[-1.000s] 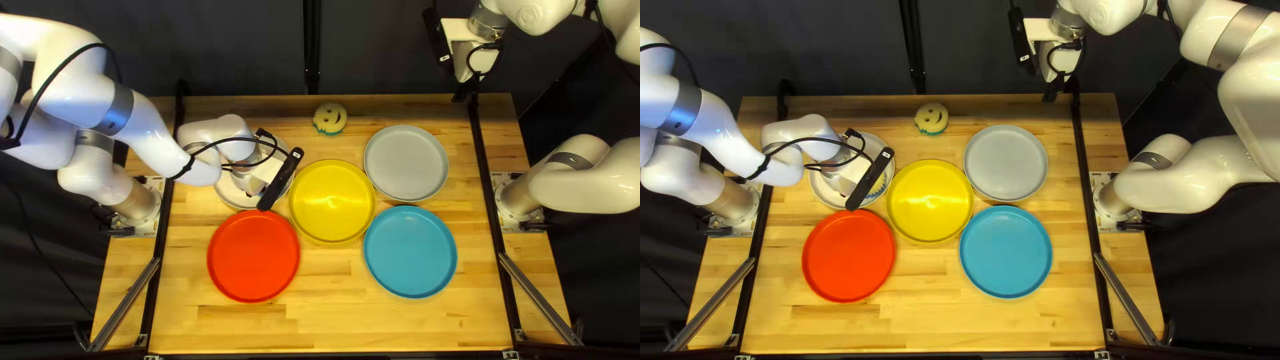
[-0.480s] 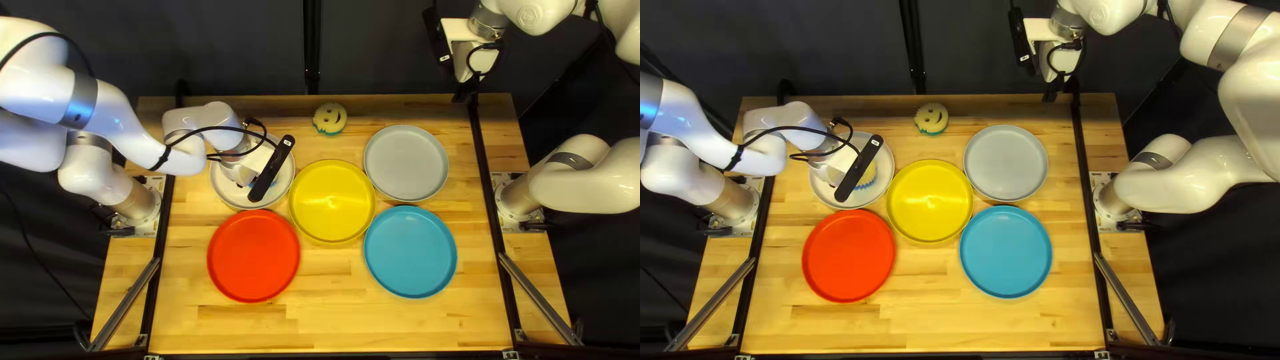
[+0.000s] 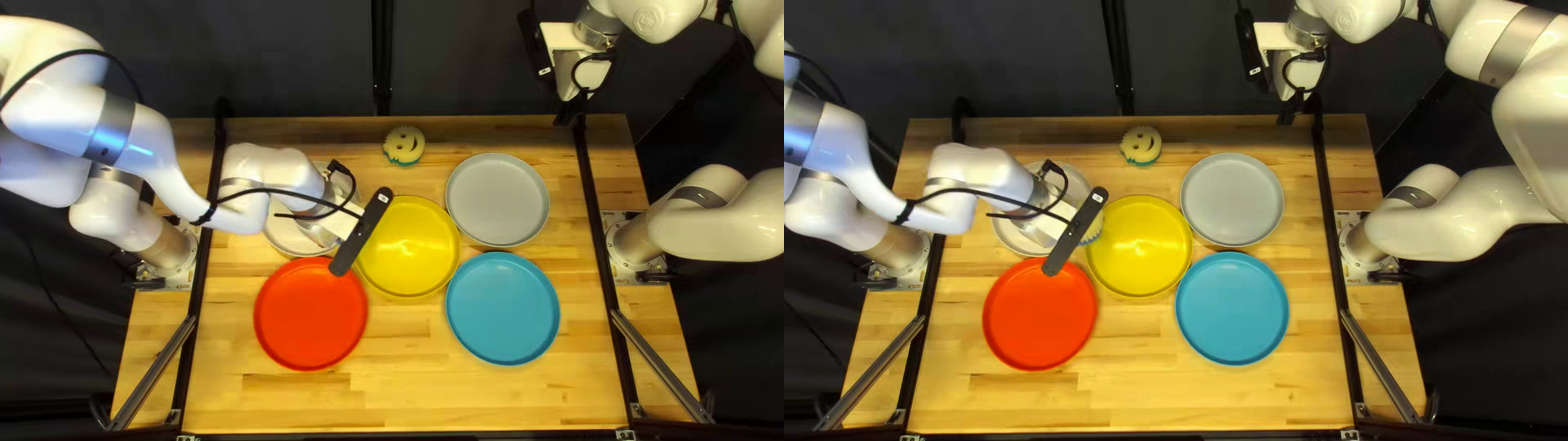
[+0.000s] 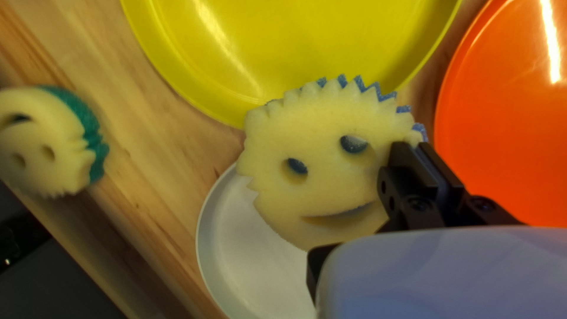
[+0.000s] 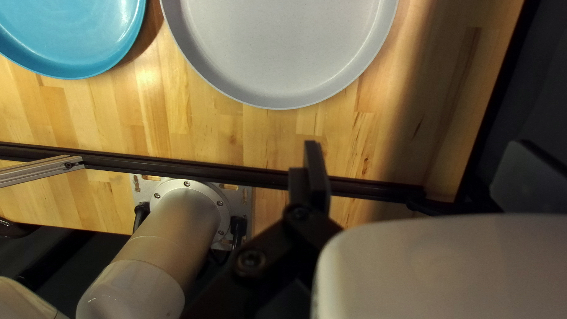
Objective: Pick up sponge and scrub the plate
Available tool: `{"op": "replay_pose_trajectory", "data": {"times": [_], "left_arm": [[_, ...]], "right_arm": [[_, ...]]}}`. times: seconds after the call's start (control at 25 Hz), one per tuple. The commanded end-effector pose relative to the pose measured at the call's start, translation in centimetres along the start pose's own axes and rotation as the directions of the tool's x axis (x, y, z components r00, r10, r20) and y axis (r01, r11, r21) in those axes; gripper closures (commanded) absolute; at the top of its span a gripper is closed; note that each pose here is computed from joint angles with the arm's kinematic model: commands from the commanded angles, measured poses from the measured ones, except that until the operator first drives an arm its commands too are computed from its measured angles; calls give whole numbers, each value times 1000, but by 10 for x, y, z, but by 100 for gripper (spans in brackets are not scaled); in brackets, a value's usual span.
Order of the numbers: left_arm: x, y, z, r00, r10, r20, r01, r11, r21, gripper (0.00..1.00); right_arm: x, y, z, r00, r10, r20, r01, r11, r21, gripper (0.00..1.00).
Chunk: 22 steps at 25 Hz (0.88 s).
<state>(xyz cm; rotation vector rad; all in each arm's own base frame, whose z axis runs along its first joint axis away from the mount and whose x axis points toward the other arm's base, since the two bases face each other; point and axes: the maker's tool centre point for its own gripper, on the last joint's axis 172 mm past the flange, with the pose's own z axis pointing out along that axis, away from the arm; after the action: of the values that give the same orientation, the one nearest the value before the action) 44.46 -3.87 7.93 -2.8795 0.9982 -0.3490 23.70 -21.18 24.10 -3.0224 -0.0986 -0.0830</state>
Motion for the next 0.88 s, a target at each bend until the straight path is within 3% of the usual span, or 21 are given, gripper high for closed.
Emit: {"op": "replay_pose_trajectory", "data": {"times": [0.04, 0.52, 0.88], "left_arm": [[16, -3, 10, 999, 21, -37, -21, 1000, -4, 100], [16, -2, 15, 999, 15, -37, -15, 1000, -9, 100], [44, 0, 41, 999, 25, -40, -26, 1000, -12, 100]], "right_arm": [[0, 0, 0, 1000, 0, 0, 0, 1000, 0, 0], [0, 0, 0, 1000, 0, 0, 0, 1000, 0, 0], [0, 0, 0, 1000, 0, 0, 0, 1000, 0, 0]]}}
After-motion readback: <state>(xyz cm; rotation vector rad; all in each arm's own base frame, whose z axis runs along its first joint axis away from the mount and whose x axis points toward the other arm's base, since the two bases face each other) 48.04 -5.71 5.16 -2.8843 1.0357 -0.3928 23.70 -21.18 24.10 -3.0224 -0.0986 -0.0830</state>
